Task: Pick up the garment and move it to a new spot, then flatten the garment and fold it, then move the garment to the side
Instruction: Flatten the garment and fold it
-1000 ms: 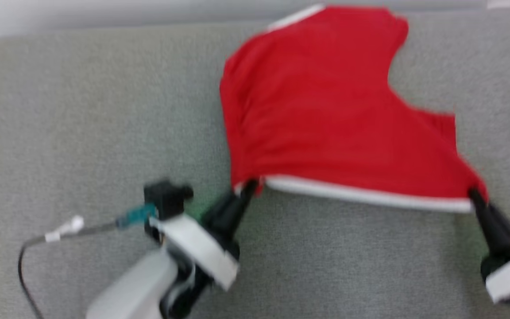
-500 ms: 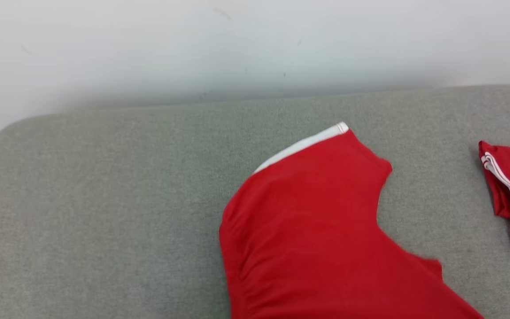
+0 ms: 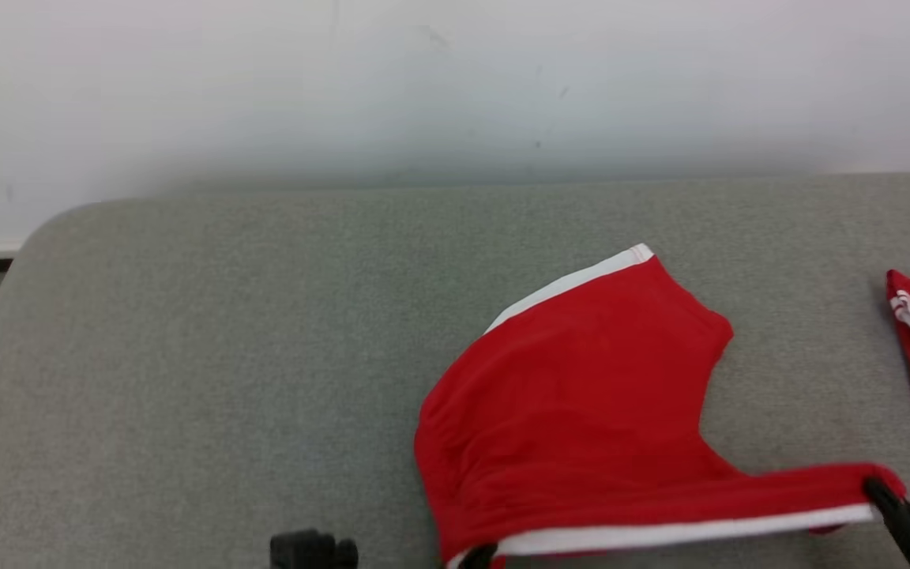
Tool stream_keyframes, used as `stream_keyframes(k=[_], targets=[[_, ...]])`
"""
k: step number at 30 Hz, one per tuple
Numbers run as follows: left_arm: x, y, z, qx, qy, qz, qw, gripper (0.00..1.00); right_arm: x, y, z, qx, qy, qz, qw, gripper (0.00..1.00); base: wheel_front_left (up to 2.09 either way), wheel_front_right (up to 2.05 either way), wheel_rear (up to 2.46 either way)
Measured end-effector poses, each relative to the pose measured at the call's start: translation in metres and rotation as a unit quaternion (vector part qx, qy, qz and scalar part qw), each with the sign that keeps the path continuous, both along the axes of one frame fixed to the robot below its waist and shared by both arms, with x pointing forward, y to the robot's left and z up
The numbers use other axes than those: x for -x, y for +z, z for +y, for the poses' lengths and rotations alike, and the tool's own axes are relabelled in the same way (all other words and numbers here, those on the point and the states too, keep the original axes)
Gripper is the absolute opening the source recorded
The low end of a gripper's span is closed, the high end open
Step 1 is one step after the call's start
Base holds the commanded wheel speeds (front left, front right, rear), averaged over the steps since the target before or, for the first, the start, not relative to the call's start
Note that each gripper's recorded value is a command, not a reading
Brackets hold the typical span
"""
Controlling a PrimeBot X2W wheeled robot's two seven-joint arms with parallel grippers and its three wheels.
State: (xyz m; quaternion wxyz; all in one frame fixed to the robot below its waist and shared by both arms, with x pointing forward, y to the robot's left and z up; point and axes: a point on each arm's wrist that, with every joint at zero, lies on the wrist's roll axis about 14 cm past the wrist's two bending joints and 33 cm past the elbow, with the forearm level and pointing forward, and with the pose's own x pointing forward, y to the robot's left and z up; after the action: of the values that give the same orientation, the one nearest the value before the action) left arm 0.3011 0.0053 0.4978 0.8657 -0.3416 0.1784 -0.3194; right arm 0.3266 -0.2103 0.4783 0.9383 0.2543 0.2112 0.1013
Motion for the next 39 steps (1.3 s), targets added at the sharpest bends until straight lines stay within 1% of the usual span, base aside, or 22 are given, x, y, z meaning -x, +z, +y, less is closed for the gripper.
stream_keyframes(k=[7,12,16,19,23,26,31,32,33,34,35,36,39], targets=[[-0.043,0.025,0.01,0.054,0.037,0.013,0.998,0.0,-0.072,0.011,0.02,0.036,0.06,-0.009,0.998,0.0,0.0,0.0,0.0],[-0.074,0.031,0.015,0.08,0.051,0.031,0.995,0.0,-0.128,0.014,0.037,0.077,0.101,-0.014,0.992,0.0,0.0,0.0,0.0],[-0.096,0.018,0.024,0.069,0.074,0.05,0.994,0.0,-0.163,0.004,0.06,0.091,0.134,0.002,0.987,0.0,0.0,0.0,0.0],[-0.106,0.006,0.027,0.062,0.083,0.067,0.992,0.0,-0.182,-0.008,0.074,0.104,0.157,0.016,0.982,0.0,0.0,0.0,0.0],[-0.119,-0.006,0.034,0.058,0.102,0.081,0.99,0.0,-0.201,-0.018,0.092,0.104,0.175,0.021,0.979,0.0,0.0,0.0,0.0],[-0.127,-0.014,0.037,0.056,0.115,0.091,0.988,0.0,-0.209,-0.03,0.099,0.111,0.185,0.03,0.976,0.0,0.0,0.0,0.0],[-0.132,-0.028,0.038,0.047,0.114,0.108,0.987,0.0,-0.222,-0.037,0.107,0.112,0.19,0.028,0.975,0.0,0.0,0.0,0.0],[-0.133,-0.031,0.039,0.045,0.116,0.11,0.986,0.12,-0.224,-0.037,0.109,0.112,0.191,0.021,0.975,0.14,0.0,0.0,0.0],[-0.134,-0.033,0.04,0.044,0.118,0.112,0.986,0.23,-0.226,-0.036,0.11,0.111,0.19,0.017,0.975,0.38,0.0,0.0,0.0],[-0.133,-0.035,0.04,0.041,0.119,0.113,0.986,0.34,-0.228,-0.036,0.11,0.111,0.189,0.014,0.976,0.72,0.0,0.0,0.0],[-0.133,-0.036,0.04,0.036,0.12,0.113,0.986,0.49,-0.228,-0.036,0.11,0.111,0.189,0.015,0.976,1.0,0.0,0.0,0.0],[-0.133,-0.038,0.041,0.034,0.121,0.114,0.985,1.0,-0.228,-0.037,0.11,0.11,0.189,0.013,0.976,1.0,0.0,0.0,0.0],[-0.132,-0.042,0.044,0.021,0.13,0.115,0.985,1.0,-0.233,-0.03,0.106,0.105,0.176,-0.003,0.979,1.0,0.0,0.0,0.0]])
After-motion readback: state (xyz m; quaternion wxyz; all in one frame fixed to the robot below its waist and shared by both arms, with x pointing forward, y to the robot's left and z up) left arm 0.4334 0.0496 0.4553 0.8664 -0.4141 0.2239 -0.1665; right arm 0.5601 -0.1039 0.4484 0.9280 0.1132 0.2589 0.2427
